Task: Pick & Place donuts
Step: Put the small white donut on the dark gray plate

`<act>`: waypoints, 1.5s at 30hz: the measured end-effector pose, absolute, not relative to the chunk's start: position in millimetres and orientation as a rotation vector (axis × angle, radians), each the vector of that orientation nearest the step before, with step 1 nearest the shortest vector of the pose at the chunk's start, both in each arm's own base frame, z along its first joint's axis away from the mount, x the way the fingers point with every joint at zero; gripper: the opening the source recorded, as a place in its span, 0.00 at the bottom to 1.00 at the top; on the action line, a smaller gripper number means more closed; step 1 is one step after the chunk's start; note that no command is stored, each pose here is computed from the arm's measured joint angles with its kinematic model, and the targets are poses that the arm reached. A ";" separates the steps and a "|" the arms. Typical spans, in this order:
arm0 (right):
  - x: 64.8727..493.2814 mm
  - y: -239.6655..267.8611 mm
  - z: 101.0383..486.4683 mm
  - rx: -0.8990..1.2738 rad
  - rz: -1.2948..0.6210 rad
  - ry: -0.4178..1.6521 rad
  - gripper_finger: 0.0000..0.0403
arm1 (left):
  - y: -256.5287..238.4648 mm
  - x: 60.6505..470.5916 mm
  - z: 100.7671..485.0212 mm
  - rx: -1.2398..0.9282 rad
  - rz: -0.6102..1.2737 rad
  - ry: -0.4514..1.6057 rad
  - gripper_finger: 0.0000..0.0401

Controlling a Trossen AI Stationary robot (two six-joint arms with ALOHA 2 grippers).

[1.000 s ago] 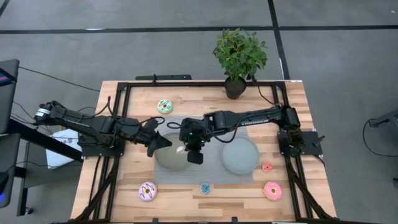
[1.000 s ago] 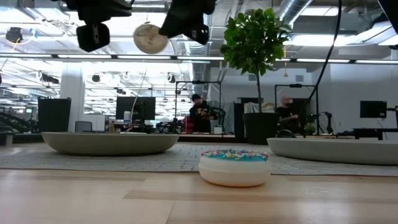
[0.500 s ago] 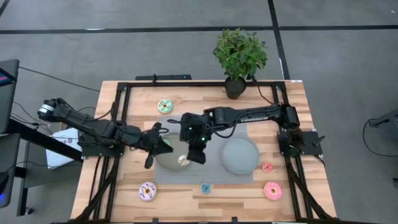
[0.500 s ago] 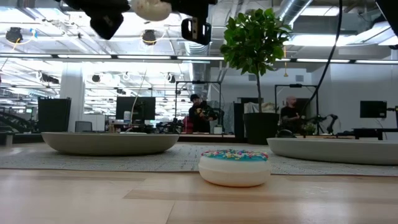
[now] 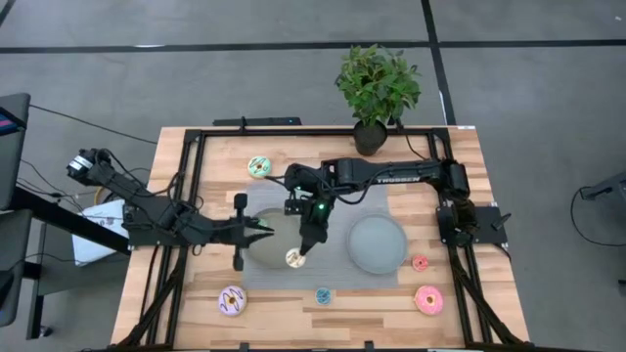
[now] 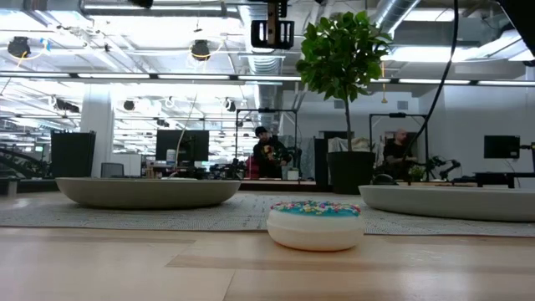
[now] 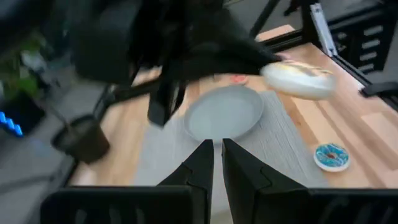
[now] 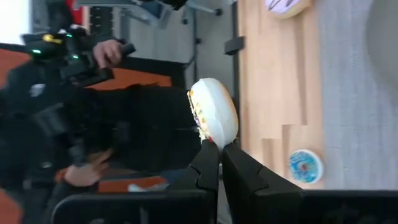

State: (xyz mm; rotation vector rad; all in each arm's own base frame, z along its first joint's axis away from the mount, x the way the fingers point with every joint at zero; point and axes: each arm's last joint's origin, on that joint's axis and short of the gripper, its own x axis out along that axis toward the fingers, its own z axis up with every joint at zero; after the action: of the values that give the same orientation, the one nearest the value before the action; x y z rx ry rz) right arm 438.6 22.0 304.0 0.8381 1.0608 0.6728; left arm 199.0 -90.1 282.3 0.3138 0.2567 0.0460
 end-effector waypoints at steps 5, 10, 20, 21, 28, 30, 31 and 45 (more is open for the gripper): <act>439.2 14.4 307.0 0.917 0.721 1.060 0.01 | -96.2 201.9 288.0 0.513 0.035 0.259 0.07; 443.2 11.4 312.1 0.952 0.757 1.022 0.01 | -101.4 212.0 290.9 0.697 0.030 0.279 0.07; 444.4 7.0 314.0 0.985 0.762 1.016 0.01 | -105.0 221.0 296.3 0.854 0.047 0.356 0.17; 444.5 7.1 314.1 0.986 0.768 1.016 0.01 | -104.8 220.8 295.2 0.849 0.048 0.367 0.20; 444.6 7.1 314.3 0.997 0.765 1.020 0.01 | -109.8 218.4 296.2 0.854 0.050 0.352 0.38; 444.6 7.1 314.3 1.001 0.763 1.022 0.01 | -115.9 216.1 300.1 0.912 0.020 0.326 0.41; 444.6 7.1 314.3 1.001 0.763 1.022 0.01 | -119.6 214.7 303.1 0.941 0.005 0.309 0.42; 445.0 7.4 315.4 1.024 0.777 1.027 0.01 | -144.0 218.3 307.2 1.101 -0.041 0.215 0.43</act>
State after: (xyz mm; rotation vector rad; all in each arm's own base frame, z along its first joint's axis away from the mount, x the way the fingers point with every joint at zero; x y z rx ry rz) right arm 445.0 7.4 315.4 1.0237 1.0274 0.7771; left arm 218.3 -144.0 307.2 1.1011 0.2154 -0.0406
